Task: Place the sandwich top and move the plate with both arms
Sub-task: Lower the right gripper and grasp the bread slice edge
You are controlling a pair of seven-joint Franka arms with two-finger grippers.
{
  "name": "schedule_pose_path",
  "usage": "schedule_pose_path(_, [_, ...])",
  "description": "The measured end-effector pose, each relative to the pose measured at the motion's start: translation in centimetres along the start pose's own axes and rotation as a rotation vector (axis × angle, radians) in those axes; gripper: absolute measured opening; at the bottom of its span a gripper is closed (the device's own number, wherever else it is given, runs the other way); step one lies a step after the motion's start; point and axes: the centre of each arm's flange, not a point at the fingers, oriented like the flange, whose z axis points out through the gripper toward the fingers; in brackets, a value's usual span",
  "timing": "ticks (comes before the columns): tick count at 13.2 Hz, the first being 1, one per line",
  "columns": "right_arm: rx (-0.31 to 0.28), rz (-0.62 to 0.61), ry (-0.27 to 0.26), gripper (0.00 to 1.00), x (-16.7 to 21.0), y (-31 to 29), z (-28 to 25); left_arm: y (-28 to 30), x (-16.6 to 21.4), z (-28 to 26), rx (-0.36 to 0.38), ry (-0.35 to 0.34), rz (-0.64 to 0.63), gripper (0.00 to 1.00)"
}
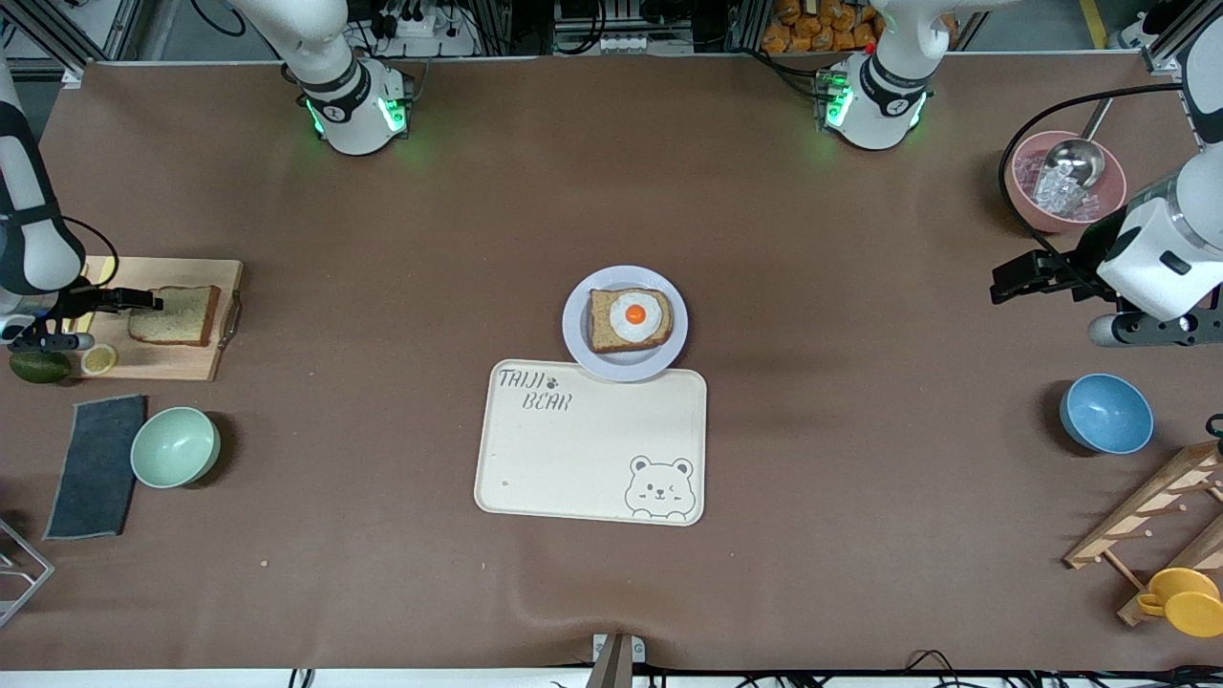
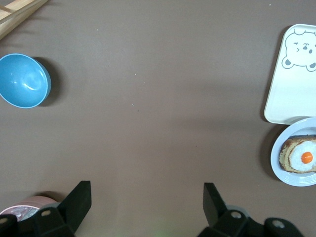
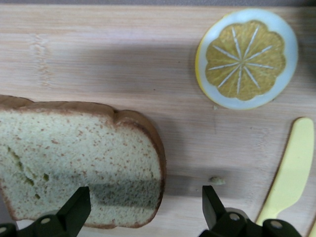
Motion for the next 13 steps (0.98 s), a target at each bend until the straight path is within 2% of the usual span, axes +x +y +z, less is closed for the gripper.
schedule_pose_path(2, [0.000, 0.004, -0.001, 1.00, -0.02, 0.03, 0.04, -0.02, 0.00, 0.00, 0.000, 0.000, 0.000, 1.00])
schedule_pose_path(4, [0.002, 0.006, -0.001, 0.80, -0.02, 0.00, 0.04, -0.02, 0.00, 0.00, 0.000, 0.000, 0.000, 1.00])
schedule_pose_path(6, [0.012, 0.007, -0.004, 0.56, 0.14, -0.41, -0.04, -0.02, 0.00, 0.00, 0.000, 0.000, 0.000, 1.00])
schedule_pose_path(8, [0.012, 0.011, -0.003, 0.39, 0.09, -0.45, -0.35, -0.01, 0.00, 0.00, 0.000, 0.000, 0.000, 1.00])
schedule_pose_path(13, [0.012, 0.013, -0.002, 0.34, -0.02, -0.32, -0.50, -0.02, 0.00, 0.00, 0.000, 0.000, 0.000, 1.00])
